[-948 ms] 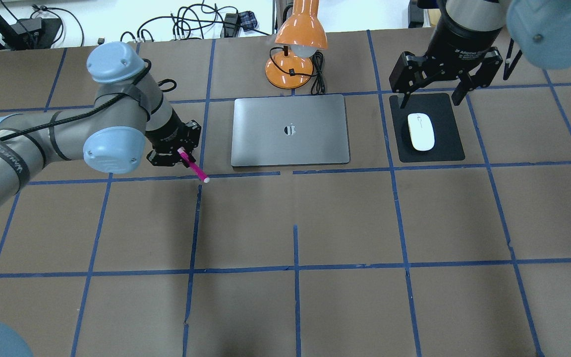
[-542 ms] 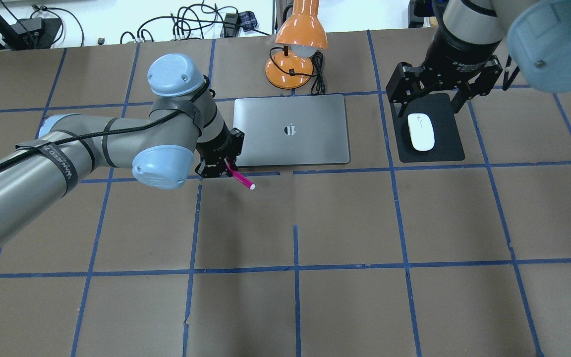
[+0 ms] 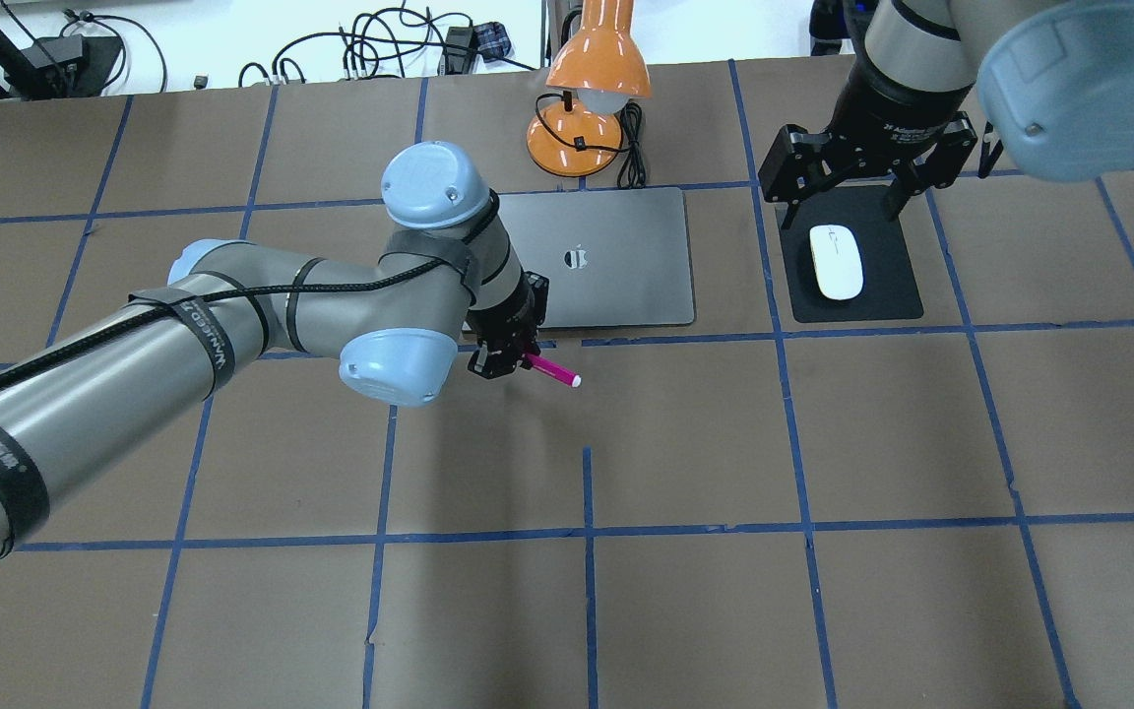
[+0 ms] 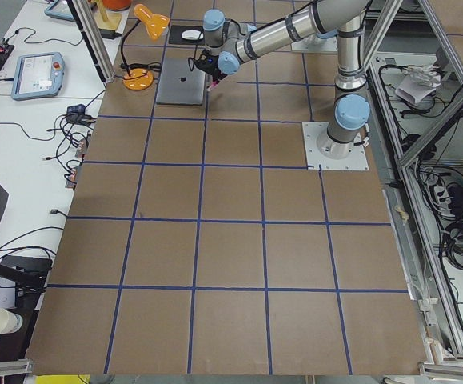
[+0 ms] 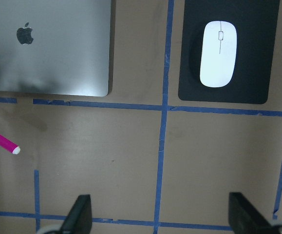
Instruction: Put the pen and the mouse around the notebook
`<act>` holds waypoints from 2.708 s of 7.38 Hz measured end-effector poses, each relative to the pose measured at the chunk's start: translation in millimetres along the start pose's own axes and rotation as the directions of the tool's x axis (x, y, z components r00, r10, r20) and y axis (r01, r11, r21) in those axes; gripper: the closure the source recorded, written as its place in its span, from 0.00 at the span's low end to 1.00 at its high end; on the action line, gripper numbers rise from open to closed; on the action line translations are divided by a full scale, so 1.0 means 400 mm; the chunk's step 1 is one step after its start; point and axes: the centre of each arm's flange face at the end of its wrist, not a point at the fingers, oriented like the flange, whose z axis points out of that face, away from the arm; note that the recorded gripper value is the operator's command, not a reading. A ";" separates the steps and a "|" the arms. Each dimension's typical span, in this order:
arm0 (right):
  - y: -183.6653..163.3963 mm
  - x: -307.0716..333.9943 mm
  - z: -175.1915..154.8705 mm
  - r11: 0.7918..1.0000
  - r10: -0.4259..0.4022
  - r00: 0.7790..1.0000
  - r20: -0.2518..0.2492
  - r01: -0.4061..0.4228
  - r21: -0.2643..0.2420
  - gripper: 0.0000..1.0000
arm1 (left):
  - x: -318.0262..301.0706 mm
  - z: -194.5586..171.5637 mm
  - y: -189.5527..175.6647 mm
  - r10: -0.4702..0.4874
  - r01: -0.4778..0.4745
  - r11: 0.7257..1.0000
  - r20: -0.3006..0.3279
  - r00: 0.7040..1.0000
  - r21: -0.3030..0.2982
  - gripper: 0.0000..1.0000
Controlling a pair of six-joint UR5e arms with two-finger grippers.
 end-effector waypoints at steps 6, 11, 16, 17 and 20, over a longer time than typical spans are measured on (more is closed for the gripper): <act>0.003 0.004 0.000 1.000 0.002 1.000 0.002 -0.002 0.001 0.00 | 0.020 0.078 0.058 -0.239 0.239 0.971 0.000 0.971 -0.004 1.00; 0.006 0.002 -0.011 1.000 0.014 1.000 -0.005 -0.014 0.013 0.00 | 0.026 0.108 0.071 -0.255 0.256 0.966 0.020 0.967 -0.029 1.00; 0.002 0.004 -0.011 1.000 0.014 1.000 -0.014 -0.014 0.023 0.00 | 0.024 0.114 0.076 -0.266 0.267 0.962 0.037 0.963 -0.059 0.00; 0.002 0.004 -0.011 1.000 0.015 1.000 -0.013 -0.014 0.024 0.00 | 0.025 0.103 0.075 -0.261 0.263 0.963 0.029 0.965 -0.058 0.00; 0.002 0.004 -0.012 1.000 0.016 1.000 -0.011 -0.016 0.025 0.00 | 0.029 0.048 0.004 -0.064 0.064 0.998 -0.011 0.998 -0.020 0.00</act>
